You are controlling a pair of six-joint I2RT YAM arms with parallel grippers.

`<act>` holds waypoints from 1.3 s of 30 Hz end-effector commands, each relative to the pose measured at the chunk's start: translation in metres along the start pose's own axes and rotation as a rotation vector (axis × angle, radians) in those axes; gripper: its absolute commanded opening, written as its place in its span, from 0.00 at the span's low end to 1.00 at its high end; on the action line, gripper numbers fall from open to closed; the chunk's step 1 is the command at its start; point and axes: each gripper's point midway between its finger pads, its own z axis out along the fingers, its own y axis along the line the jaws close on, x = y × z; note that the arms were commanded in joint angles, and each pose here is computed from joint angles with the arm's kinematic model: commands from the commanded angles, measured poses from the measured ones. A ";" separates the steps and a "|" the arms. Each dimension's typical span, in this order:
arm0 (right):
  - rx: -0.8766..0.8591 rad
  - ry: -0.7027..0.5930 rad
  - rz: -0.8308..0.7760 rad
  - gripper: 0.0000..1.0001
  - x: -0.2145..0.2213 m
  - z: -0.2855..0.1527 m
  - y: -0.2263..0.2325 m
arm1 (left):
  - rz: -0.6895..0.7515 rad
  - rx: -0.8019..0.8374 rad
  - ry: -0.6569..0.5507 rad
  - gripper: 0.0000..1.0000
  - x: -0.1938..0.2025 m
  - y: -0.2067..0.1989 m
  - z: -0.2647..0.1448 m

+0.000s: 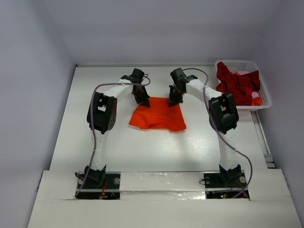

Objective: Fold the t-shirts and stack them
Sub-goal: Fold the tshirt

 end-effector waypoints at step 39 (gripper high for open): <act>-0.283 -0.074 -0.323 0.00 0.063 -0.107 0.124 | -0.038 -0.026 -0.060 0.00 -0.053 0.020 0.002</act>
